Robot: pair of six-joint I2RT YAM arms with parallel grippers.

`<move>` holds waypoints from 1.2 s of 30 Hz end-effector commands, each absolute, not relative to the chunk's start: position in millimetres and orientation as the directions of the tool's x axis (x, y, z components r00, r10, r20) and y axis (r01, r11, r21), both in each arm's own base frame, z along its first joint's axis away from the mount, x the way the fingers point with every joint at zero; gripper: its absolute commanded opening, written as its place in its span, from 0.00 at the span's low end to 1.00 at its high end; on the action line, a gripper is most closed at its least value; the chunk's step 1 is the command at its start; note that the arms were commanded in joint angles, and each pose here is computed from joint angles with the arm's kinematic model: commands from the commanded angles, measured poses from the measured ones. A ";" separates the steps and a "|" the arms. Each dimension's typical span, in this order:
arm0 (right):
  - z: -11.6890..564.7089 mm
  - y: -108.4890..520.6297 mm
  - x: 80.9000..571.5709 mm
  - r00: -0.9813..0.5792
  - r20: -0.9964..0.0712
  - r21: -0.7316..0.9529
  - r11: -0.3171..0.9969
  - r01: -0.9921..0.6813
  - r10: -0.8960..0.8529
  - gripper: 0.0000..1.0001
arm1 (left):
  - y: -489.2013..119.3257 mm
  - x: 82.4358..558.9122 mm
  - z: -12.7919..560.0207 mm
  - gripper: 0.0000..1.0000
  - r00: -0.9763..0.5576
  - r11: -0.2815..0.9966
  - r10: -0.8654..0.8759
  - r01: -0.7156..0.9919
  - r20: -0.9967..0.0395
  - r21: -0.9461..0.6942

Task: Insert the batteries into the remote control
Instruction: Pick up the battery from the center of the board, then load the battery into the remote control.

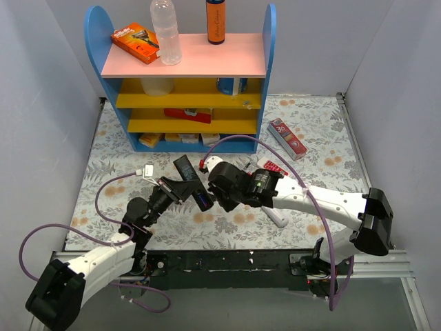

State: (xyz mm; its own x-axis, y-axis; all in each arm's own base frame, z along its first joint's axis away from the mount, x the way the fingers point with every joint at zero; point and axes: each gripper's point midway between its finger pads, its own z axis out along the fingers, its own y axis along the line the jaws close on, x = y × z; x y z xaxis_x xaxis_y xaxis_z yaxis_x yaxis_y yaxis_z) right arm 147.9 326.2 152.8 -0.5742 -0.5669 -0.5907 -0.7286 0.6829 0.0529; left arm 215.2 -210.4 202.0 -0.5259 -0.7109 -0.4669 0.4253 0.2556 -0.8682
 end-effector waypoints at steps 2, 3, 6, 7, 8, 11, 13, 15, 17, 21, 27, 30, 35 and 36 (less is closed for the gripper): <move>195.6 338.5 141.7 -0.555 -0.635 0.088 0.663 -0.743 -0.537 0.01 | -199.8 211.3 165.5 0.00 -0.529 0.279 -0.731 0.346 -0.432 -0.896; 197.4 338.9 140.3 -0.553 -0.633 0.086 0.661 -0.746 -0.542 0.01 | -198.4 212.6 165.0 0.00 -0.523 0.279 -0.738 0.339 -0.427 -0.898; 206.2 345.8 140.1 -0.548 -0.643 0.089 0.658 -0.748 -0.535 0.01 | -197.4 213.5 161.2 0.00 -0.524 0.284 -0.740 0.324 -0.421 -0.903; 208.7 347.6 140.2 -0.544 -0.649 0.091 0.655 -0.750 -0.532 0.01 | -197.5 214.3 157.0 0.00 -0.529 0.294 -0.738 0.307 -0.419 -0.905; 208.9 349.7 140.3 -0.543 -0.651 0.092 0.654 -0.751 -0.531 0.01 | -197.4 215.2 157.7 0.00 -0.527 0.298 -0.737 0.309 -0.424 -0.903; 211.2 355.5 140.6 -0.541 -0.654 0.099 0.649 -0.754 -0.528 0.01 | -198.5 213.7 159.5 0.00 -0.530 0.293 -0.733 0.320 -0.426 -0.901; 212.3 360.9 140.8 -0.537 -0.659 0.109 0.639 -0.762 -0.527 0.01 | -199.9 213.1 161.7 0.00 -0.532 0.291 -0.728 0.330 -0.431 -0.898; 213.5 367.5 140.0 -0.537 -0.657 0.121 0.629 -0.768 -0.530 0.01 | -200.5 212.9 163.0 0.00 -0.534 0.289 -0.726 0.335 -0.433 -0.897; 210.2 372.3 137.6 -0.542 -0.646 0.134 0.619 -0.774 -0.538 0.01 | -201.1 212.4 164.7 0.00 -0.537 0.282 -0.727 0.336 -0.428 -0.899; 205.3 377.4 136.5 -0.554 -0.628 0.143 0.618 -0.773 -0.548 0.01 | -201.0 212.0 165.9 0.00 -0.537 0.272 -0.731 0.336 -0.421 -0.902; 197.9 373.0 144.1 -0.586 -0.596 0.101 0.673 -0.733 -0.549 0.01 | -203.3 209.8 171.6 0.00 -0.546 0.250 -0.728 0.351 -0.414 -0.902; 198.2 373.2 148.9 -0.597 -0.591 0.087 0.693 -0.715 -0.542 0.01 | -203.9 208.4 171.7 0.00 -0.551 0.245 -0.725 0.354 -0.412 -0.903; 190.2 373.0 149.1 -0.623 -0.547 0.080 0.707 -0.703 -0.559 0.01 | -204.3 206.7 175.1 0.00 -0.554 0.226 -0.728 0.362 -0.404 -0.904; 190.1 373.5 149.3 -0.627 -0.544 0.082 0.708 -0.701 -0.558 0.01 | -204.2 206.4 175.3 0.00 -0.555 0.223 -0.729 0.361 -0.401 -0.905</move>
State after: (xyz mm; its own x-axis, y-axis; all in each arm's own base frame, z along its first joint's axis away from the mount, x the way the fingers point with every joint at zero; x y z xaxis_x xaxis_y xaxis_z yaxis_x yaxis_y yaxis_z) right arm 144.7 370.6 186.3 -0.6035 -0.5719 -0.5556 -0.7245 0.6843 0.0827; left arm 221.8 -207.6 202.1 -0.5198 -0.7438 -0.4202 0.3856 0.2346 -0.8923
